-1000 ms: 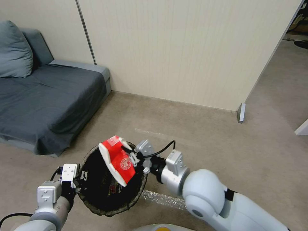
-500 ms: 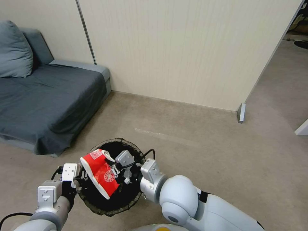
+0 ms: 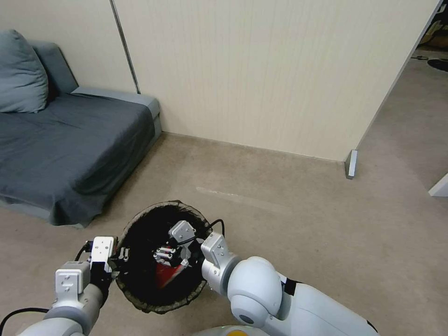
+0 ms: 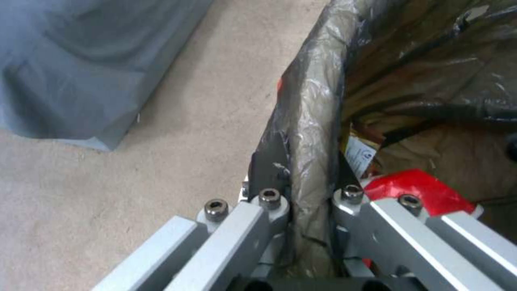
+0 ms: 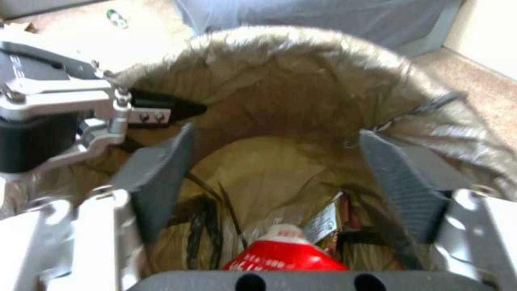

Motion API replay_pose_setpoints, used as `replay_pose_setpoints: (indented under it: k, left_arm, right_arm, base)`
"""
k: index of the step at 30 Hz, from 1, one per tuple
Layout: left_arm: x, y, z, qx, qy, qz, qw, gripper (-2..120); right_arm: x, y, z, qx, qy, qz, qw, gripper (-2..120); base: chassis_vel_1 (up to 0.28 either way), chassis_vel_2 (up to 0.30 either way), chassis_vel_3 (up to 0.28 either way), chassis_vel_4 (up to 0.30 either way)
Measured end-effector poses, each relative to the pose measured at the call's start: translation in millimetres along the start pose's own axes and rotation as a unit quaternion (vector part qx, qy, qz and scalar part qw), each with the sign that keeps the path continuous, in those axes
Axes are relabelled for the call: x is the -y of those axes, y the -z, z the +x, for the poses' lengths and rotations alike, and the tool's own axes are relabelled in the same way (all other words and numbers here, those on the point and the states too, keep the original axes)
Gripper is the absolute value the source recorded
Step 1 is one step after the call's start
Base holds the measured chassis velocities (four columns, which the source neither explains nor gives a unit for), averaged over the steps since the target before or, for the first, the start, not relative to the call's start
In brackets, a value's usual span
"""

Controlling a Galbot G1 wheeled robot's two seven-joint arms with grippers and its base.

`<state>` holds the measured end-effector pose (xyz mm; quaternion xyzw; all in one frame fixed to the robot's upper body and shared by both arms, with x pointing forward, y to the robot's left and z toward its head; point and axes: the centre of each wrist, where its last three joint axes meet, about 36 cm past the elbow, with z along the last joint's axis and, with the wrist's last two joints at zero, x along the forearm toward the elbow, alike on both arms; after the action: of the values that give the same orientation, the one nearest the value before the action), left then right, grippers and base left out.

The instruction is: Pick up the trash bin, then pick up the garbage from the floor and place it into the trash bin.

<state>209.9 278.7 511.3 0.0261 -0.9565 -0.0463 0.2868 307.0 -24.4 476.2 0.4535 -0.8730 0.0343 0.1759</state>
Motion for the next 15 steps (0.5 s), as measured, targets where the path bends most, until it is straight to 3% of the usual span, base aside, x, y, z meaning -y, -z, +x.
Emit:
replay_pose_setpoints:
  k: [7, 15]
  left_arm:
    - [-0.2, 0.3, -0.1, 0.000, 0.000, -0.001, 1.0000, 1]
    - [-0.1, 1.1, -0.6, 0.003, 0.001, 0.001, 1.0000, 1]
  right_arm:
    - [8.5, 15.8, 18.6, 0.032, -0.005, -0.008, 0.999, 99]
    - [51.2, 27.0, 78.4, 0.140, -0.034, -0.002, 0.990, 100]
  base:
    - [0.000, 0.000, 0.000, 0.000]
    - [0.000, 0.000, 0.000, 0.000]
